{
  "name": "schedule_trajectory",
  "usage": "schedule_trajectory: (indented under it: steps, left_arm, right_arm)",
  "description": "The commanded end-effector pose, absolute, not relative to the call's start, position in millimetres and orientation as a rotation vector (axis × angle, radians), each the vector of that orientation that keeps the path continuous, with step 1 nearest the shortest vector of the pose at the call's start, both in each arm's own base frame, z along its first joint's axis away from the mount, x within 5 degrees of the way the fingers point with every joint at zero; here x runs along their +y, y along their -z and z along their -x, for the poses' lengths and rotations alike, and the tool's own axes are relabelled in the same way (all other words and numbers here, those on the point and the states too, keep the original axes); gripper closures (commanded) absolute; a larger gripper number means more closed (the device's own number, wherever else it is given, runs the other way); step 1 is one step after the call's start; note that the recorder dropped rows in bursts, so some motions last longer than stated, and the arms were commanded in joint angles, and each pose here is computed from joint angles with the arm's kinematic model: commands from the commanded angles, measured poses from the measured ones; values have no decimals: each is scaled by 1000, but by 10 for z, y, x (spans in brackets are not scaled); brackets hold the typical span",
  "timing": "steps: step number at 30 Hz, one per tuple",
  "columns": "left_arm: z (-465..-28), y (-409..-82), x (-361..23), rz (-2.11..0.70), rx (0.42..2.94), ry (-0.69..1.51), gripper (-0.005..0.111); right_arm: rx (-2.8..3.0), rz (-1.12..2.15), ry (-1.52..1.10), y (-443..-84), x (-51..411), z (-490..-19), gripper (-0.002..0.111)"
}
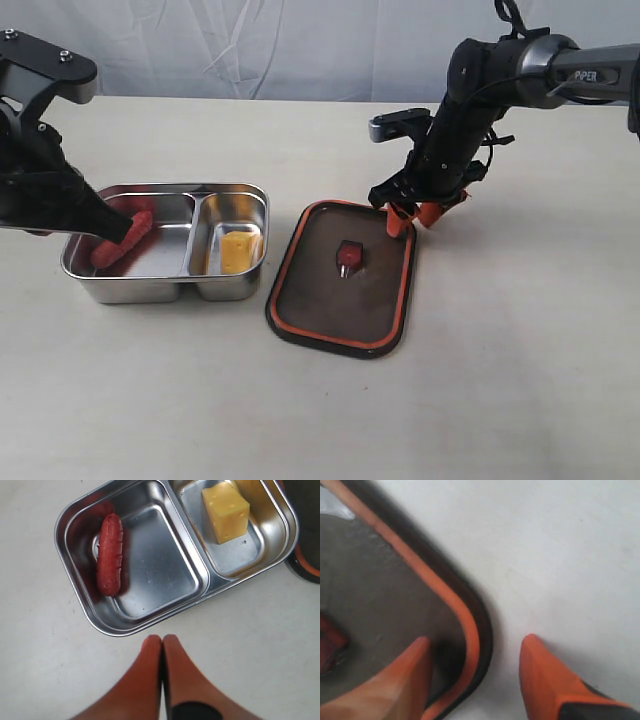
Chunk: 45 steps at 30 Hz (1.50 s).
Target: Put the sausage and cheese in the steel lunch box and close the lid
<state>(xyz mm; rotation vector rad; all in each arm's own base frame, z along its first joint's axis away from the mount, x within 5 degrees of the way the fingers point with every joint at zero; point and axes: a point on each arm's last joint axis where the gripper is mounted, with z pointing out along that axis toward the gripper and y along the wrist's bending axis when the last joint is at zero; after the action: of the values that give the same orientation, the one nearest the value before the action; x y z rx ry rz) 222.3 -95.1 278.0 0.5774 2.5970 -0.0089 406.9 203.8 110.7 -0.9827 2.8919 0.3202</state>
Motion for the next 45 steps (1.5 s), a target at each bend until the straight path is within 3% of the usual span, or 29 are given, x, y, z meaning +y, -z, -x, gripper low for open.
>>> schedule_trajectory:
  steps: [1,6,13,19,22,28,30,37,45]
  left_arm:
    - [-2208,-2783,-943,-567,2597,18,106]
    - [-2207,-2783,-942,-567,2599,17,106]
    - [-2205,-2782,-943,-563,2602,20,106]
    - [-2200,-2787,-991,-522,2603,104,103]
    - [-2238,-2840,-1012,-477,2554,167,92]
    - [-2356,-3061,-933,-405,2490,272,56]
    - [-2386,-3099,-875,-381,2486,326,49]
    - [-2471,-3225,-754,-346,2361,700,48]
    - [-2731,-3053,-730,-324,2275,1159,48]
  right_arm:
    - [2899,980,-317,-1026,2022,-4090,75]
    - [2896,977,-316,-1017,2024,-4096,109]
    - [2907,990,-317,-1069,2016,-4075,109]
    - [2825,994,-285,-1393,1999,-4087,109]
    - [2769,985,-270,-1577,1990,-4095,109]
    - [2684,908,-289,-1912,1902,-4127,109]
    - [2671,871,-327,-1999,1886,-4125,109]
    - [2595,850,-433,-2248,1901,-4088,109]
    - [2521,844,-615,-2397,2001,-4035,109]
